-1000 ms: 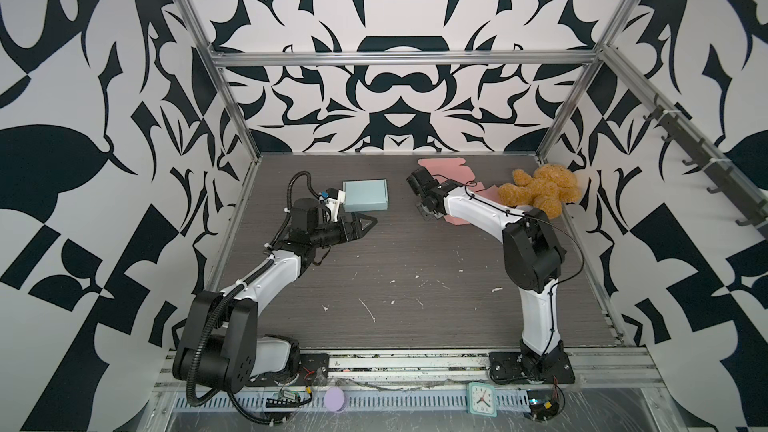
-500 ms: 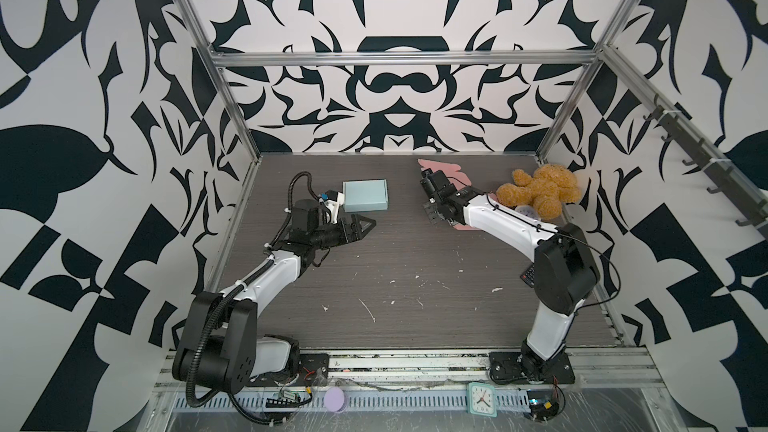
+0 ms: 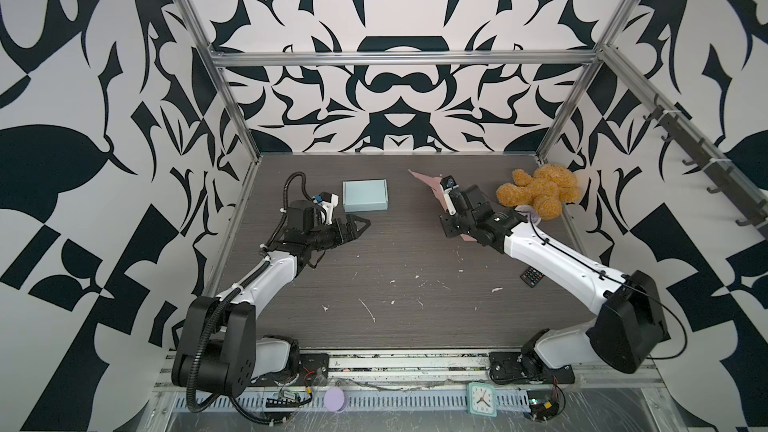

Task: Fold the paper box
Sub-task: 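Drag the pink blank toward the robot with the right gripper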

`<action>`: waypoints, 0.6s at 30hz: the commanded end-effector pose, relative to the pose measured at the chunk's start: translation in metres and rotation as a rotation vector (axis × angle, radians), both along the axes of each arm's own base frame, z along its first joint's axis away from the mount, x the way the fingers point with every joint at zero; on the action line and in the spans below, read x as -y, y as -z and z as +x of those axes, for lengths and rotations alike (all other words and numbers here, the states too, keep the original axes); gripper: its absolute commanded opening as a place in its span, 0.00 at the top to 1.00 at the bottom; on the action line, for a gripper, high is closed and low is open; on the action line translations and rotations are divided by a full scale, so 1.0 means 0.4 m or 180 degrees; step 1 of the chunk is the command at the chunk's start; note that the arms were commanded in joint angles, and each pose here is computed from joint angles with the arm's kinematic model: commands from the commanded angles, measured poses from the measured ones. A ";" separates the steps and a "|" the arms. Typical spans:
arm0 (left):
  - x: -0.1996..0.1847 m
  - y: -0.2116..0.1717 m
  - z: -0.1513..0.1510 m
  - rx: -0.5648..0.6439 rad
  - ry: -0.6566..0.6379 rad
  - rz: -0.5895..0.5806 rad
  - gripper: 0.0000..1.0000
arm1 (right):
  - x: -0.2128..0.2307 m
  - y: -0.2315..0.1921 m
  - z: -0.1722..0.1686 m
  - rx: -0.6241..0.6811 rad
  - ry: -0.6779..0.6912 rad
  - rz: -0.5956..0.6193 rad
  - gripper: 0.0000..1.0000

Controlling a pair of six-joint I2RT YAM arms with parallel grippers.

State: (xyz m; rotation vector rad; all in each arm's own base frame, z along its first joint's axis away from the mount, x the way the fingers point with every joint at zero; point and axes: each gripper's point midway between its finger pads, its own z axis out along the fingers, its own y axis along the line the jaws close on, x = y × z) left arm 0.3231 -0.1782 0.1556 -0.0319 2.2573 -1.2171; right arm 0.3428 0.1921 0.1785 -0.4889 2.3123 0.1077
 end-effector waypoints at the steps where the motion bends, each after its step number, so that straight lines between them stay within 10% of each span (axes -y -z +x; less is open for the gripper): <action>1: -0.008 -0.025 0.004 0.0050 -0.0020 -0.0019 0.00 | -0.040 -0.026 -0.018 0.0110 -0.0248 0.0213 0.99; 18: -0.034 -0.023 0.013 0.0057 -0.0064 0.0049 0.00 | -0.034 -0.037 -0.191 0.0133 -0.0630 0.0655 0.99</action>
